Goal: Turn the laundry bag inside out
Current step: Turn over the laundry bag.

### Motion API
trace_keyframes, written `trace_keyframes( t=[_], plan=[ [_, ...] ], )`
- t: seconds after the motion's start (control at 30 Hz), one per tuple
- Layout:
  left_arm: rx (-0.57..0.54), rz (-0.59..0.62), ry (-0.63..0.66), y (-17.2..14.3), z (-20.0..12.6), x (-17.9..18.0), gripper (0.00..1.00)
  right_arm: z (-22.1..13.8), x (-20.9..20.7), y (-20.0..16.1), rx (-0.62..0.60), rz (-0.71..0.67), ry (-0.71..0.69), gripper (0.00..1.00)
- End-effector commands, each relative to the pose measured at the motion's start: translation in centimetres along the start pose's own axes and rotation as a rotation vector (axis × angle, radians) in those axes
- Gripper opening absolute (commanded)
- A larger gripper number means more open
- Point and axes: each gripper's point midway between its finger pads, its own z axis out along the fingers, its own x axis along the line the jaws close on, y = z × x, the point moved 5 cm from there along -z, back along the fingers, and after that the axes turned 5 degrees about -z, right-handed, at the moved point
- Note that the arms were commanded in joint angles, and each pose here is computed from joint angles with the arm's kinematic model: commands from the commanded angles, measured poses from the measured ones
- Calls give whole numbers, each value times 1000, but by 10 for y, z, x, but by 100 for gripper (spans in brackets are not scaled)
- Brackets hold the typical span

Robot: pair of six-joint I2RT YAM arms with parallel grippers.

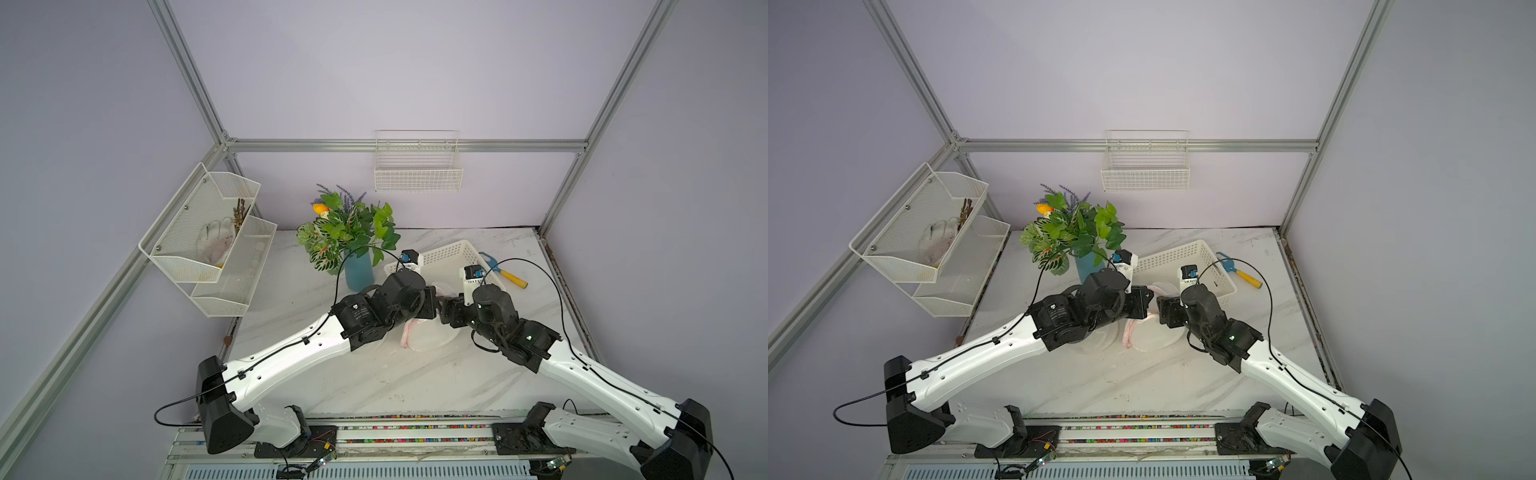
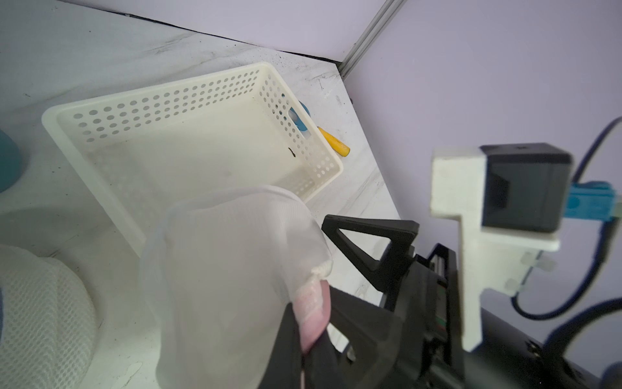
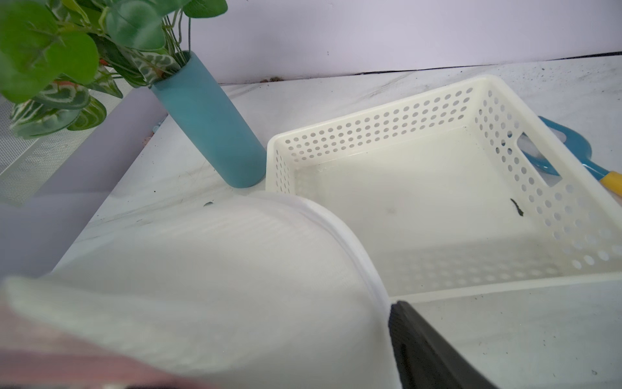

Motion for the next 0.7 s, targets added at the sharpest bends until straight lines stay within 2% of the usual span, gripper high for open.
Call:
trace_keyframes(
  t=[0.0, 0.23, 0.57, 0.67],
  plan=[
    [-29, 23, -103, 10, -20, -16, 0, 3, -5, -2, -21, 16, -22, 82],
    [40, 149, -241, -1, -34, -27, 0, -2, -6, 6, -65, 25, 126, 82],
    [63, 245, -300, -7, -50, -25, 0, -13, -27, -6, -115, 26, 66, 77],
    [67, 278, -321, -8, -54, -25, 0, -18, -27, -7, -130, 8, 87, 68]
  ],
)
